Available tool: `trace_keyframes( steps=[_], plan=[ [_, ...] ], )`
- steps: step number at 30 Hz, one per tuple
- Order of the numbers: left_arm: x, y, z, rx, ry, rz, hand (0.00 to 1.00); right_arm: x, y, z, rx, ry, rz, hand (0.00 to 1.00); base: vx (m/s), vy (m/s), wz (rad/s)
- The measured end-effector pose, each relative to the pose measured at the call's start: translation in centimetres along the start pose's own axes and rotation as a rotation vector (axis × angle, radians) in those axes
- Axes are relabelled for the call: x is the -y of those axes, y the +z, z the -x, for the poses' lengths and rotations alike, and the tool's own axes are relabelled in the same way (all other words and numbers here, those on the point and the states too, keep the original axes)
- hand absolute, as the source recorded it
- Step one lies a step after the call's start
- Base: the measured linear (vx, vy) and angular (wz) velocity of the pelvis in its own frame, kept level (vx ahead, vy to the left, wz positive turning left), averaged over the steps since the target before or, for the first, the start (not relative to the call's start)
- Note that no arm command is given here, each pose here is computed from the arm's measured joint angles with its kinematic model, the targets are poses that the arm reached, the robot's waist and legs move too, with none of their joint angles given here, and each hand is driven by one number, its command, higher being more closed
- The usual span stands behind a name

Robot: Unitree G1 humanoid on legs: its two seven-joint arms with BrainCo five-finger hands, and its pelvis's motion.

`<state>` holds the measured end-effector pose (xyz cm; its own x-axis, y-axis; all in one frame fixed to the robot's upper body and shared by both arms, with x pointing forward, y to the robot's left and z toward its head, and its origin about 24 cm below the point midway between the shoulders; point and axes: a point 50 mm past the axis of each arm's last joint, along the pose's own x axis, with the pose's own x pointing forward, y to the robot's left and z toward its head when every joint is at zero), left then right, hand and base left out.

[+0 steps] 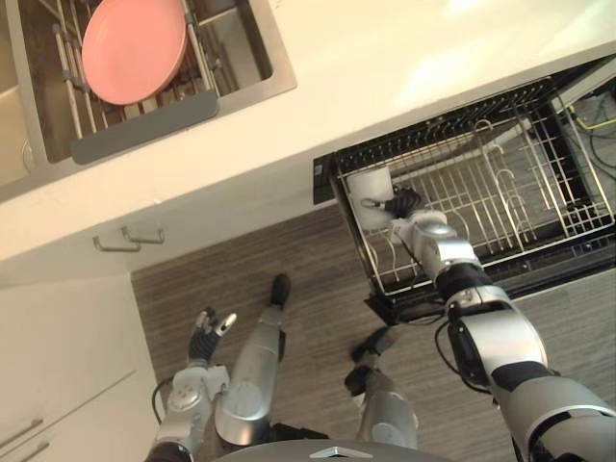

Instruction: Walk over to the sink, pick up the cup, carry it to the dishwasher, place the cup inside the dishwasher, then close the dishwasher door

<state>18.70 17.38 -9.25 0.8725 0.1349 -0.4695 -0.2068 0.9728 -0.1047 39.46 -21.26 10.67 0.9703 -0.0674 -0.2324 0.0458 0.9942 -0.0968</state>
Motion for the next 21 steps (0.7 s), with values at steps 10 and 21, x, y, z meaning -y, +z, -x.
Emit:
trace_keyframes(
  steps=[10,21],
  plan=[
    [0.3,0.1,-0.3,-0.018,-0.022,0.000,0.00,0.4,-0.1,-0.3,-0.062,-0.012,0.051,0.00,-0.04,-0.012,0.05],
    [-1.5,0.2,-0.3,-0.025,0.049,0.002,0.00,-1.1,2.3,0.9,0.138,0.039,0.103,0.00,-0.03,-0.027,-0.12]
  ],
)
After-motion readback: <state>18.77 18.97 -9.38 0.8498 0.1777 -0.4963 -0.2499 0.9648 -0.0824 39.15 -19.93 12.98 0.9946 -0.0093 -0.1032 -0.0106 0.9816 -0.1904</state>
